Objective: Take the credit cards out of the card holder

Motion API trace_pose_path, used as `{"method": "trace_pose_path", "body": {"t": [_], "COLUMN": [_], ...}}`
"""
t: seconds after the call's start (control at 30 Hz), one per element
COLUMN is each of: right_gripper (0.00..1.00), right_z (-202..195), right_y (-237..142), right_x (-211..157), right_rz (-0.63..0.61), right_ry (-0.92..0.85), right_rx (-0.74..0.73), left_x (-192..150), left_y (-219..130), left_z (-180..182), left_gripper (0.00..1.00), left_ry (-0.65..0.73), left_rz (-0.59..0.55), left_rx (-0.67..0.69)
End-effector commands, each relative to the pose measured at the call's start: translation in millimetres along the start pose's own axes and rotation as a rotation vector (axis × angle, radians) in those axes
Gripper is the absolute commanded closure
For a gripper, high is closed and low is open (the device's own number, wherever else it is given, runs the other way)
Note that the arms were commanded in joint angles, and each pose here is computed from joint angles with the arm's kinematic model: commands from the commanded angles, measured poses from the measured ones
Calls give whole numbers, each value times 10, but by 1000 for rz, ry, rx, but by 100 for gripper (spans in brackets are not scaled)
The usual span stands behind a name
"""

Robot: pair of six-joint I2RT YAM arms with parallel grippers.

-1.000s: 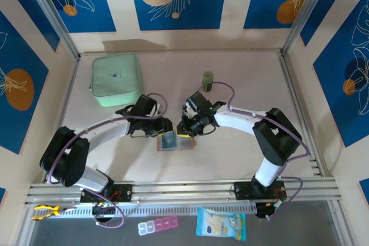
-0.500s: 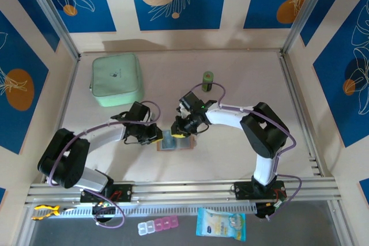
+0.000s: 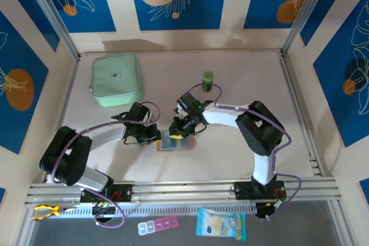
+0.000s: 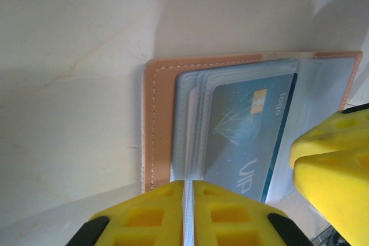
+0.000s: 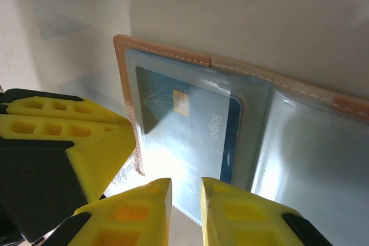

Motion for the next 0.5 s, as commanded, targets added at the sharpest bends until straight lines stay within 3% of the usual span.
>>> {"method": "trace_pose_path", "body": {"t": [0.0,0.47], "right_gripper": [78,78], "right_z": [26,-9], "right_y": [32,64], "right_x": [-25,-36], "right_rz": [31,46], "right_ry": [20,35], "right_rx": [2,-12], "left_x": [-37,19], "left_y": [30,-127], "left_z": [106,-115], "left_gripper": [88,88], "left_ry": [-5,16], "left_rz": [24,-1], "left_rx": [17,-40]}}
Point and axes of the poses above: each hand's point on the last joint's axis, 136 mm out from that joint toward the fingers, its own y axis out along the fingers, its own z axis along the line the jaws close on, x = y × z, the point moved 1 cm from there along -y, back along the fingers, and after that the axes turned 7 degrees about -y, right-handed, at the moved point
